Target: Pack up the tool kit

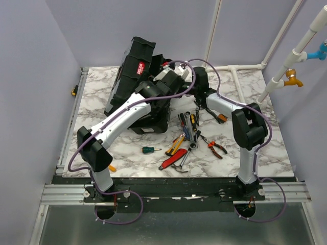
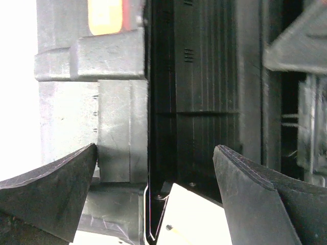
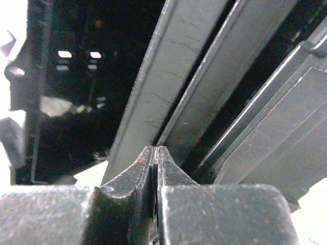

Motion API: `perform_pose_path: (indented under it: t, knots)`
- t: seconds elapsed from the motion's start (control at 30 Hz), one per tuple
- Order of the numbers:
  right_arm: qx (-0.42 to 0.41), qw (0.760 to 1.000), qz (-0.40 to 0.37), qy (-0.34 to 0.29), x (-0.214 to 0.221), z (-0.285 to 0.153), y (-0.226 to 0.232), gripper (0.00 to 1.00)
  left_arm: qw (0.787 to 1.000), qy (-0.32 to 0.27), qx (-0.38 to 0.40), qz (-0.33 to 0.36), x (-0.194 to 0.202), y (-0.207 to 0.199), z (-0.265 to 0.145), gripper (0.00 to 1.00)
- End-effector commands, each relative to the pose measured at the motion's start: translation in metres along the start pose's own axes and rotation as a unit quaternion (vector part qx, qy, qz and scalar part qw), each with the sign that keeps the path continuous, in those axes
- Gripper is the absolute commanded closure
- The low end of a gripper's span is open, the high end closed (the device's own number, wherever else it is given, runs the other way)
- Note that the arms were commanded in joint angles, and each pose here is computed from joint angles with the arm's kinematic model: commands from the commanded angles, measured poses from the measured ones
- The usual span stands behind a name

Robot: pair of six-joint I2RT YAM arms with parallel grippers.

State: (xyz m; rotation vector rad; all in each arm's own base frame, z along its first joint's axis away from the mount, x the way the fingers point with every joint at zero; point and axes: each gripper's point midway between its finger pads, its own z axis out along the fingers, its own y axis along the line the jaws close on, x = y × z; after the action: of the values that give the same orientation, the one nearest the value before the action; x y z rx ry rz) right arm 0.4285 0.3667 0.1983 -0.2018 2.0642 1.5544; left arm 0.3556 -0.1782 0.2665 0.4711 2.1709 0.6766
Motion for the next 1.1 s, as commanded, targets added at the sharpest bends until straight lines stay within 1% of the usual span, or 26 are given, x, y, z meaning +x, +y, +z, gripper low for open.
perform_pose_path:
  t: [0.0, 0.13, 0.3, 0.5, 0.63, 0.7, 0.83, 0.97, 1.0, 1.07]
  knots:
    - [0.119, 0.992, 0.034, 0.031, 0.047, -0.002, -0.079, 0.91, 0.998, 0.037, -0.008, -0.051, 0.024, 0.039, 0.012, 0.02]
    - [0.141, 0.989, 0.034, 0.037, 0.052, -0.004, -0.091, 0.91, 0.995, 0.064, -0.03, -0.07, 0.033, 0.055, 0.025, 0.02]
    - [0.178, 0.982, 0.035, 0.044, 0.058, -0.005, -0.111, 0.91, 0.993, 0.061, -0.026, -0.102, 0.034, 0.071, 0.031, 0.02]
    - [0.202, 0.976, 0.053, 0.057, 0.071, -0.003, -0.135, 0.91, 0.991, 0.052, -0.03, -0.116, 0.024, 0.088, 0.035, 0.03]
    - [0.191, 0.979, 0.052, 0.053, 0.069, -0.002, -0.131, 0.9, 0.991, 0.051, -0.044, -0.119, 0.018, 0.095, 0.043, 0.03]
    - [0.184, 0.981, 0.045, 0.048, 0.065, -0.002, -0.124, 0.89, 0.99, 0.046, -0.045, -0.122, 0.015, 0.096, 0.045, 0.03]
    - [0.159, 0.986, 0.038, 0.039, 0.057, 0.0, -0.109, 0.79, 0.991, 0.042, -0.047, -0.121, 0.011, 0.096, 0.05, 0.03]
    - [0.12, 0.991, 0.037, 0.034, 0.051, 0.002, -0.088, 0.77, 0.991, 0.037, -0.03, -0.128, 0.008, 0.093, 0.048, 0.03]
    - [0.114, 0.992, 0.035, 0.031, 0.049, 0.0, -0.083, 0.75, 0.99, 0.034, -0.021, -0.132, 0.007, 0.093, 0.046, 0.03]
    - [0.106, 0.994, 0.029, 0.023, 0.047, -0.004, -0.074, 0.62, 0.989, 0.023, 0.009, -0.148, 0.005, 0.091, 0.043, 0.02]
